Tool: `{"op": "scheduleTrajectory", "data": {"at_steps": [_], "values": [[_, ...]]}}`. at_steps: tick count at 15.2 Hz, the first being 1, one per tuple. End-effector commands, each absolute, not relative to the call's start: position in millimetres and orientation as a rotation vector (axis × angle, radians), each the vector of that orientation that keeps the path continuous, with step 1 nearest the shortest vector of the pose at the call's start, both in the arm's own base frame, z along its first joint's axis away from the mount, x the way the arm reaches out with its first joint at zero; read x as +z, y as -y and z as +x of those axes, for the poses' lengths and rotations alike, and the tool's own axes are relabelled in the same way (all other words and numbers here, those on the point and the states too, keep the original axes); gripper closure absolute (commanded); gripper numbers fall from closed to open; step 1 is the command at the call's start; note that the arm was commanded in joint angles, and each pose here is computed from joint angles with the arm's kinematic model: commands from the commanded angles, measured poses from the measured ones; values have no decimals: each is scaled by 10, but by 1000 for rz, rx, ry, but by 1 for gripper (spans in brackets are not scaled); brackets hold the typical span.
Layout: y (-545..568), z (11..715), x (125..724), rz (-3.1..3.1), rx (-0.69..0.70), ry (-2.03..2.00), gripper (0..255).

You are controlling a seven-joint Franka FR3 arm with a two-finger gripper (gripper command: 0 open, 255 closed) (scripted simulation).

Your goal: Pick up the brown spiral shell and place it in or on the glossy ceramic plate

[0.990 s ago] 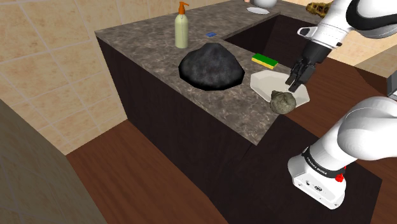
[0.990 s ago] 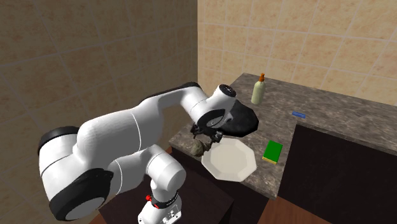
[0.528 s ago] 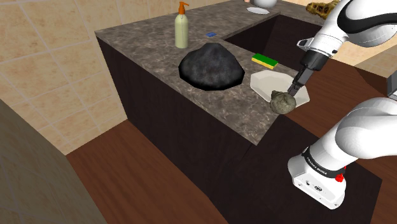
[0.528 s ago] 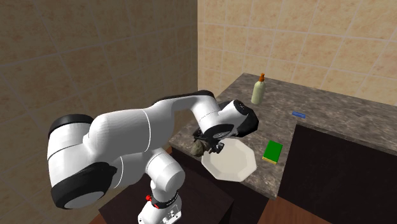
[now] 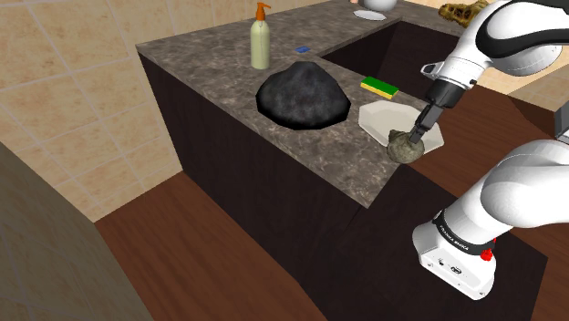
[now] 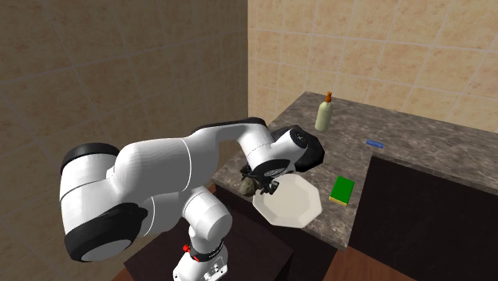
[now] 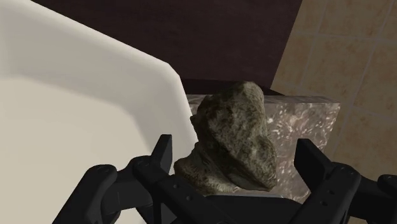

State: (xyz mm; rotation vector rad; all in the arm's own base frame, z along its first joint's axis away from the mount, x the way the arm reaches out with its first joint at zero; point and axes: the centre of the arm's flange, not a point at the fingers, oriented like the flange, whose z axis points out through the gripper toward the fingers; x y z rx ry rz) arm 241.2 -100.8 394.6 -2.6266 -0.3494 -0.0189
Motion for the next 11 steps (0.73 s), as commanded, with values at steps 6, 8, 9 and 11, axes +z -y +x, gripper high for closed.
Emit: {"op": "scheduleTrajectory", "data": {"at_steps": [6, 8, 9, 11], "values": [[1008, 2412, 3944, -2627, -19, 349, 255], [1010, 2417, 3944, -2627, -19, 349, 255], [1011, 2414, 3942, -2627, -19, 349, 255], [1010, 2415, 3944, -2627, -19, 349, 255]]}}
